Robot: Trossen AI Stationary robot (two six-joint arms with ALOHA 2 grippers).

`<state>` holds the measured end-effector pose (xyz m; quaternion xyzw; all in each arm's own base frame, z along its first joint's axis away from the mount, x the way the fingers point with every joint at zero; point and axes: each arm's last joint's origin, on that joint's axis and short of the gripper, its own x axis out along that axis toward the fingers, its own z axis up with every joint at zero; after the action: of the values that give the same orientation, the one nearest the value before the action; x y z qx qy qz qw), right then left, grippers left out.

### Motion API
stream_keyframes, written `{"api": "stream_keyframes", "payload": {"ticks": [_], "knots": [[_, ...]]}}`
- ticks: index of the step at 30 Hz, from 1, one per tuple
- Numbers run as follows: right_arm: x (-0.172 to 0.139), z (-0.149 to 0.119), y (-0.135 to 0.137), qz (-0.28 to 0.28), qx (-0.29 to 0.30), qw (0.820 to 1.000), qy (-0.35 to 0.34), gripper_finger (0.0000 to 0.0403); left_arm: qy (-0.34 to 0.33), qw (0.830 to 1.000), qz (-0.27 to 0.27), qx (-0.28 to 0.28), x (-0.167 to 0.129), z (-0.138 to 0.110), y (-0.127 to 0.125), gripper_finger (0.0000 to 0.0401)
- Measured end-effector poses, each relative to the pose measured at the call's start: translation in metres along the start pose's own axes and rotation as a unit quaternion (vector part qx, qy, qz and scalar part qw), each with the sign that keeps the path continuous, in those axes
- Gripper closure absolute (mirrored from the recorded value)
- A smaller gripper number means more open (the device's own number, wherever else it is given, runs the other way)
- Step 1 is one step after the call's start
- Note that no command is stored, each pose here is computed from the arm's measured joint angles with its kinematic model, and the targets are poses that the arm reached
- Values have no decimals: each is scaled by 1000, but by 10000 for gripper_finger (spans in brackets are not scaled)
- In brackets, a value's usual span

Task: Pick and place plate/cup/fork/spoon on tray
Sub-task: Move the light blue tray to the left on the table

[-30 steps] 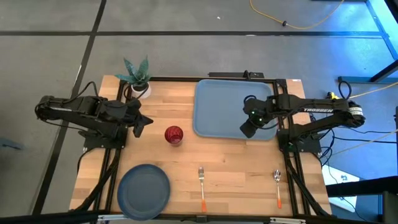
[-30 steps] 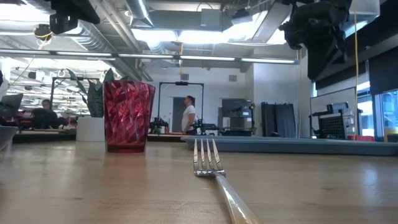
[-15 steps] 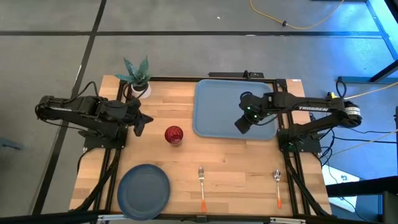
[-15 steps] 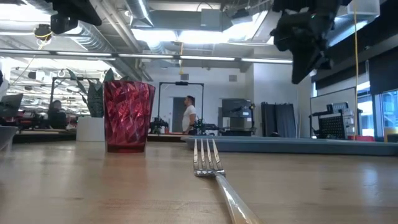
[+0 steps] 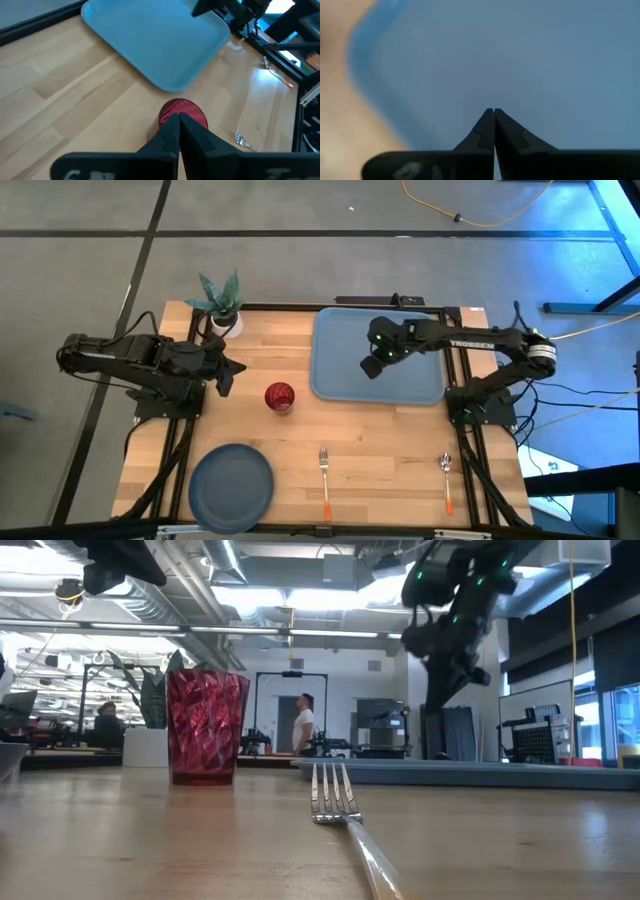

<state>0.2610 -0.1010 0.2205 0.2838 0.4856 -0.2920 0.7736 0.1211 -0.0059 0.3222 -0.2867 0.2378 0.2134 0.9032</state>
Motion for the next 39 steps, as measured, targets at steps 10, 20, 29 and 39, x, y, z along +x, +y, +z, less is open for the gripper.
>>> {"api": "stream_keyframes", "payload": {"ticks": [10,20,29,39], "knots": [[61,17,-29,-67,36,997,33,401,1,1000,0,0,0,0,0,401],[93,13,-33,-76,28,993,80,402,1,1000,0,0,0,0,0,401],[95,9,-11,-36,1,997,63,402,6,1000,4,3,0,-1,1,401],[95,-4,21,-3,-19,998,61,403,6,1000,4,3,0,-1,1,401]]}}
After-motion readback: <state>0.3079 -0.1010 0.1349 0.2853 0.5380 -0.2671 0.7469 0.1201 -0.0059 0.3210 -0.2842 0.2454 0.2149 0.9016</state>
